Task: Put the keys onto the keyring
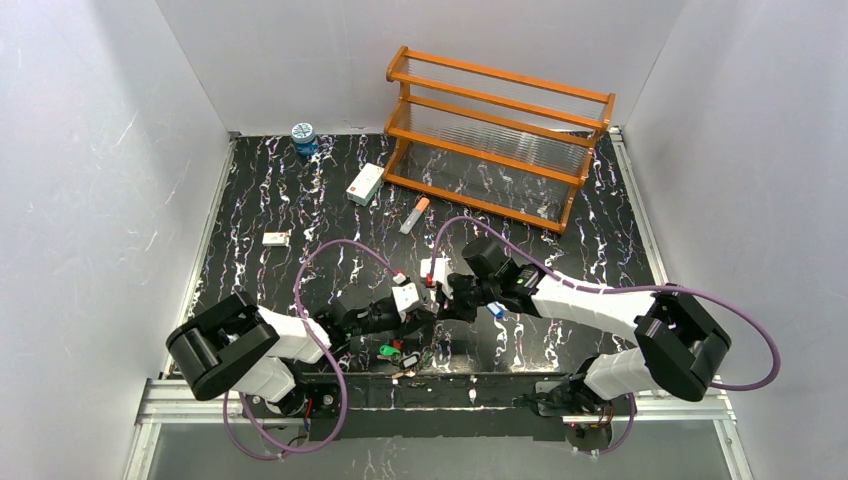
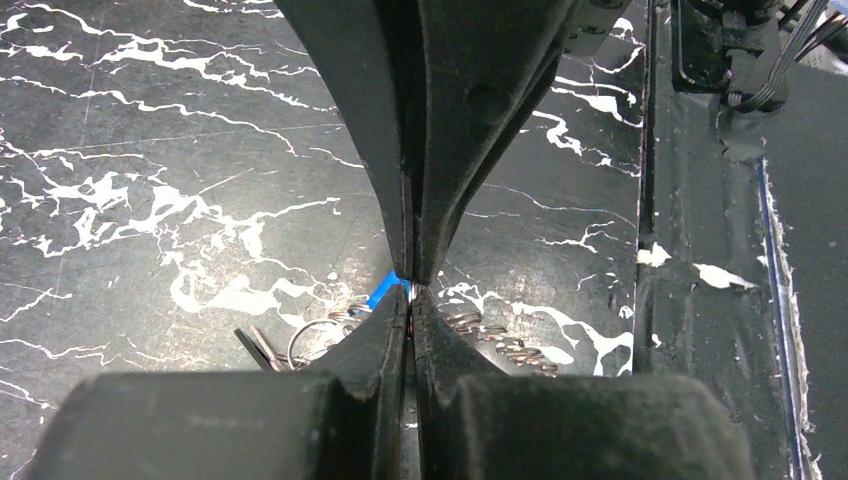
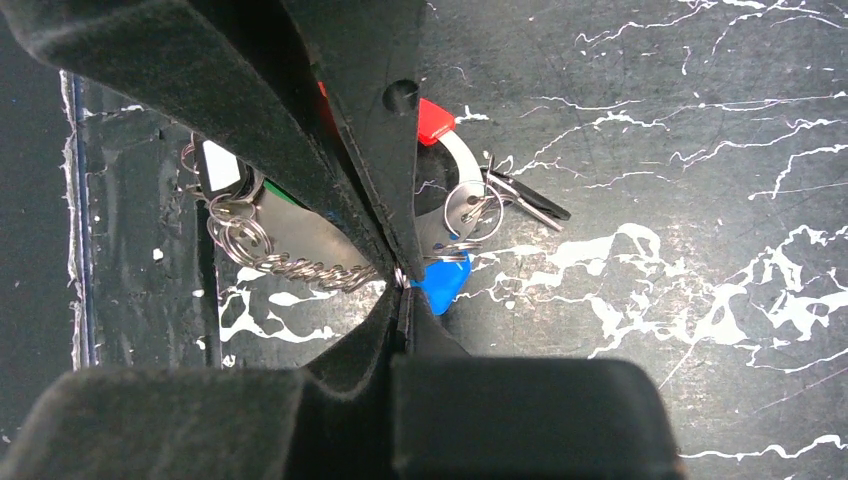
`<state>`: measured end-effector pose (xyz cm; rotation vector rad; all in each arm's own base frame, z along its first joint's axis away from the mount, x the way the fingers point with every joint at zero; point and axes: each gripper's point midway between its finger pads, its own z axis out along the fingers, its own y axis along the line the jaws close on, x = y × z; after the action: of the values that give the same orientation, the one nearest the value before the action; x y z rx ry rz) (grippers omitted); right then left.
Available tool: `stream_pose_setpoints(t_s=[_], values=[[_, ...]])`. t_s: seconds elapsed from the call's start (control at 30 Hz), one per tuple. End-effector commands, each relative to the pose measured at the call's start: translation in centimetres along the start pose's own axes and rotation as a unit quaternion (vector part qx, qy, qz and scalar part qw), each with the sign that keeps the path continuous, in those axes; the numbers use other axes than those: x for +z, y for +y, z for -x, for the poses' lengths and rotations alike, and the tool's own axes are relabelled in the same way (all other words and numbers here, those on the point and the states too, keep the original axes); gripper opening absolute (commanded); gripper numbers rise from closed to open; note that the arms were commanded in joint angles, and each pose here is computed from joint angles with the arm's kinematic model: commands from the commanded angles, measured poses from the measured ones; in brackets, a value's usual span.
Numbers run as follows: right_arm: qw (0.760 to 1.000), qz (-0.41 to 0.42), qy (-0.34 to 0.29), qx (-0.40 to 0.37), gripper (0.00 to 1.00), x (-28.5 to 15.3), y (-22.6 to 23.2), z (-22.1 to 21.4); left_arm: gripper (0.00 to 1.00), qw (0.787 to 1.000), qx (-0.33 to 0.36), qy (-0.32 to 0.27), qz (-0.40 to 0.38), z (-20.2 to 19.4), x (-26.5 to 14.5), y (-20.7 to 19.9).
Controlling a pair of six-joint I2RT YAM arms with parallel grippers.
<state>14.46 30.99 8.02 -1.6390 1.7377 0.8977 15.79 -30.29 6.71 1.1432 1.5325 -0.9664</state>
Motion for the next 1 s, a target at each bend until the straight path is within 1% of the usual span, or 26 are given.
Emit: stream_pose_setpoints(t_s=[0.0,0.07,0.2,0.27,0.4,0.5,0.57,0.67,0.8,0.97], values=[[0.997,-0.004,-0.061,-0.040,0.01,-0.9,-0.3,4.4,0.00,1.000,0.012,-0.002,0.004,0.7,0.2,0.2],[0.996,-0.010,-0.072,-0.043,0.01,-1.1,-0.4,4.7,0.00,1.000,0.013,-0.004,0.005,0.9,0.1,0.2],[0.993,-0.035,-0.102,-0.051,0.09,-1.7,-0.5,4.9,0.00,1.000,0.013,-0.015,0.019,1.4,-0.3,0.5],[0.991,-0.044,-0.117,-0.052,0.26,-2.0,-0.7,4.8,0.00,0.999,0.017,-0.024,0.028,1.8,-0.6,0.7],[0.986,-0.039,-0.156,-0.054,0.42,-3.0,-0.5,5.3,0.00,0.997,0.030,-0.061,0.040,3.4,-1.4,0.7],[0.980,-0.026,-0.192,-0.056,0.47,-4.0,-0.3,5.8,0.00,0.993,0.038,-0.097,0.048,4.7,-2.2,0.7],[0.975,-0.011,-0.214,-0.056,0.47,-4.5,0.1,5.9,0.00,0.990,0.044,-0.128,0.049,5.8,-2.7,0.4],[0.969,0.004,-0.240,-0.062,0.47,-5.3,0.4,6.2,0.00,0.986,0.051,-0.155,0.037,6.7,-3.1,-0.2],[0.963,0.037,-0.255,-0.077,0.47,-5.5,1.2,6.5,0.00,0.983,0.055,-0.174,0.020,7.5,-3.3,-0.9],[0.960,0.058,-0.262,-0.081,0.47,-5.3,1.5,6.9,0.00,0.983,0.056,-0.177,0.009,7.6,-3.2,-1.3]])
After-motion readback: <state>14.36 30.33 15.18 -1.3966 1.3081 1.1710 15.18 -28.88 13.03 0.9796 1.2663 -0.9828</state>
